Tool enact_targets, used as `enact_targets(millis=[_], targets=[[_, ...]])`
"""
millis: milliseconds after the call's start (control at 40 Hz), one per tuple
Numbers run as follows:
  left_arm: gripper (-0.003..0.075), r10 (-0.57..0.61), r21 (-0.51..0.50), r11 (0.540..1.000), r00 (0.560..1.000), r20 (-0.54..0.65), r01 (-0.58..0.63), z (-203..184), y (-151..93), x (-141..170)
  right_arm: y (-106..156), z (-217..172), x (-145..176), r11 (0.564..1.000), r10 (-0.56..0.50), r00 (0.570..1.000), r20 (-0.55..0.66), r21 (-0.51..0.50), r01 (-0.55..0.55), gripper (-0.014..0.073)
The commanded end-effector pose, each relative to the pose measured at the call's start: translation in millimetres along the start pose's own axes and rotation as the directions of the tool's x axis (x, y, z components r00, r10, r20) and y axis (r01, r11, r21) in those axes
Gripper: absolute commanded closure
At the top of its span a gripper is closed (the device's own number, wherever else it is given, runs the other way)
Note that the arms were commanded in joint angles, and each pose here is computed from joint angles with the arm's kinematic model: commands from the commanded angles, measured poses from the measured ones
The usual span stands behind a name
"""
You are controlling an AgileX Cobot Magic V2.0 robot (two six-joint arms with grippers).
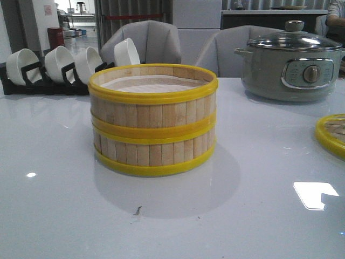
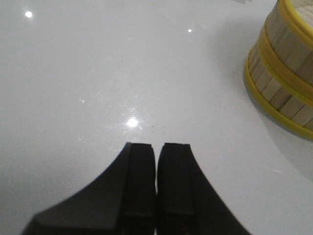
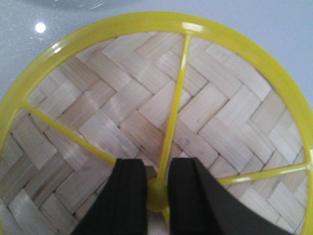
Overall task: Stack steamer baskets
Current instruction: 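Lower the right gripper and grasp the lid's centre knob, then lift the lid with the right gripper and carry it over the stack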
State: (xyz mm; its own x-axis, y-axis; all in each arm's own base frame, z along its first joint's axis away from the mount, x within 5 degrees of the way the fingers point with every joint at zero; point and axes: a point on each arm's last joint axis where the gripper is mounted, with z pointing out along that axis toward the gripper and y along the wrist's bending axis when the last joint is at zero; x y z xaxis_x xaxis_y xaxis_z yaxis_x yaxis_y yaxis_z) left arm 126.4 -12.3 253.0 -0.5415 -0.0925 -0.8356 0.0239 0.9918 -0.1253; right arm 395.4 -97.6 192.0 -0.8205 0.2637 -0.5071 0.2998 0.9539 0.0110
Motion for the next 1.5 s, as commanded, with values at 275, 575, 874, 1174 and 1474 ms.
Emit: enact_targets(millis=[275, 575, 874, 1174, 1474], targets=[[0.0632, -0.007, 0.018, 1.000, 0.995, 0.104, 0.005, -4, -3, -16, 3, -27, -16, 1.000, -0.022, 0.996, 0.090, -0.002, 0.022, 0.0559], [0.0632, -0.007, 0.018, 1.000, 0.995, 0.104, 0.005, -4, -3, -16, 18, -69, -24, 0.998, -0.041, 0.983, 0.177, -0.030, 0.047, 0.0559], [0.0632, -0.007, 0.018, 1.000, 0.995, 0.104, 0.005, -4, -3, -16, 59, -133, -39, 0.988, -0.104, 0.966, 0.236, -0.091, 0.128, 0.0559], [0.0632, -0.007, 0.018, 1.000, 0.995, 0.104, 0.005, -4, -3, -16, 147, -204, -48, 0.923, -0.234, 0.907, 0.351, -0.214, 0.321, 0.0559], [0.0632, -0.007, 0.018, 1.000, 0.995, 0.104, 0.005, -4, -3, -16, 256, -242, -30, 0.781, -0.338, 0.841, 0.424, -0.372, 0.501, 0.0559]])
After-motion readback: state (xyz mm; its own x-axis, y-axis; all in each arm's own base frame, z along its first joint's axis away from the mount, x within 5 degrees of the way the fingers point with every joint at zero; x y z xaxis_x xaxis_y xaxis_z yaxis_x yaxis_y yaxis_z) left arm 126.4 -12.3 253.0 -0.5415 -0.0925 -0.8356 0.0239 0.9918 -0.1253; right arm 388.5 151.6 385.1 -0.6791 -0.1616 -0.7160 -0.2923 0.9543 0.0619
